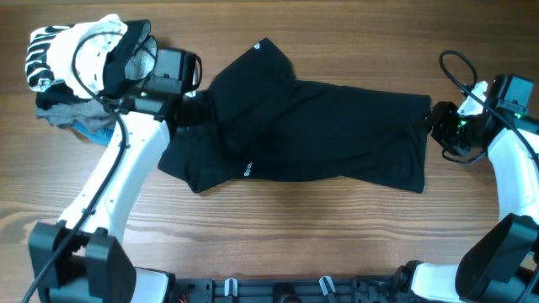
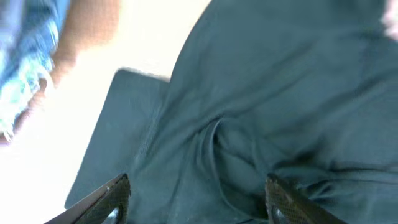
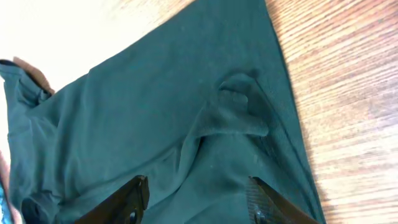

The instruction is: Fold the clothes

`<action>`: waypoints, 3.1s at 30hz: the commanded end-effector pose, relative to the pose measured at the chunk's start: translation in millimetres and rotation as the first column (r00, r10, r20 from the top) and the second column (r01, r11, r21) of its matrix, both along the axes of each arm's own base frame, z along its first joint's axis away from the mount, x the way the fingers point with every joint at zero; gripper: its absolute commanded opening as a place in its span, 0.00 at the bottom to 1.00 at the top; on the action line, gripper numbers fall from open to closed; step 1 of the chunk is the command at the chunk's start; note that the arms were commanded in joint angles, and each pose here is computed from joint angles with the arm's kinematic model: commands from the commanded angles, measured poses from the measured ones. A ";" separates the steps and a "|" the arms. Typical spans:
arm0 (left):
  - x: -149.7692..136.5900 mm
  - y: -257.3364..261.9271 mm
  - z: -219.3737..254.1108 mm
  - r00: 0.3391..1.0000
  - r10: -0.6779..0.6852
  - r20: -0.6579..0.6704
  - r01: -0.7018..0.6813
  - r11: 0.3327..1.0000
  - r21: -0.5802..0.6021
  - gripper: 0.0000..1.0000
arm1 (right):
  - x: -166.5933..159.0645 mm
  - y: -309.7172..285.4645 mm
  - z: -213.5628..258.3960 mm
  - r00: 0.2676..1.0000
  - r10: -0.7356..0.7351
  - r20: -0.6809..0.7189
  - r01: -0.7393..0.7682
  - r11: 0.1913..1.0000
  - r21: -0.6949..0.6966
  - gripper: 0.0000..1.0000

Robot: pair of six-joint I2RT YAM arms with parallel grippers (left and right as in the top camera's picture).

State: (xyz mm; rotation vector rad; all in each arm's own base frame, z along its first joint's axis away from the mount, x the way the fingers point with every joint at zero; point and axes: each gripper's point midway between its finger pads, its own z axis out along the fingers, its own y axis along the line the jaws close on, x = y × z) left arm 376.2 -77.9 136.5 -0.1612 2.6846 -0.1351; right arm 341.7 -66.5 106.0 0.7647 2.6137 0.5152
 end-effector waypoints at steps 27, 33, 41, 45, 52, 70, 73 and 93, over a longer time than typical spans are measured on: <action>134.5 -131.7 -160.4 0.820 -0.502 0.274 0.535 0.843 -0.054 0.04 | 25.2 71.3 67.0 0.972 0.234 0.013 -0.233 0.971 -0.059 0.61; 76.9 -55.9 -129.1 0.914 -0.403 -0.048 0.403 0.915 -0.020 0.04 | 23.5 71.6 66.3 0.972 0.234 0.006 -0.233 0.971 -0.056 0.61; 105.0 -54.2 -12.3 0.889 -0.383 0.249 0.388 0.921 0.032 0.92 | 23.7 71.5 66.4 0.972 0.234 0.006 -0.233 0.971 -0.056 0.63; 142.1 -65.6 -79.0 0.878 -0.390 0.277 0.399 0.916 0.022 0.85 | 23.6 71.6 66.4 0.973 0.233 0.006 -0.232 0.971 -0.055 0.65; 153.1 -75.5 -126.1 0.869 -0.405 0.284 0.425 0.905 -0.008 0.57 | 19.5 72.2 64.8 0.972 0.234 -0.012 -0.234 0.971 -0.048 0.65; 103.0 -67.6 93.8 0.792 -0.337 0.509 0.432 0.899 -0.076 0.04 | 115.8 -13.9 33.0 0.988 0.073 0.134 -0.007 0.899 -0.438 0.55; 87.0 -65.6 103.5 0.802 -0.341 0.491 0.432 0.898 -0.083 0.04 | 120.2 -20.6 -17.6 0.996 0.082 0.040 -0.057 0.901 -0.430 0.55; 74.0 -51.0 107.0 0.833 -0.319 0.451 0.378 0.925 -0.044 0.04 | 156.7 -7.7 -44.9 0.961 0.251 0.117 -0.197 0.917 -0.346 0.04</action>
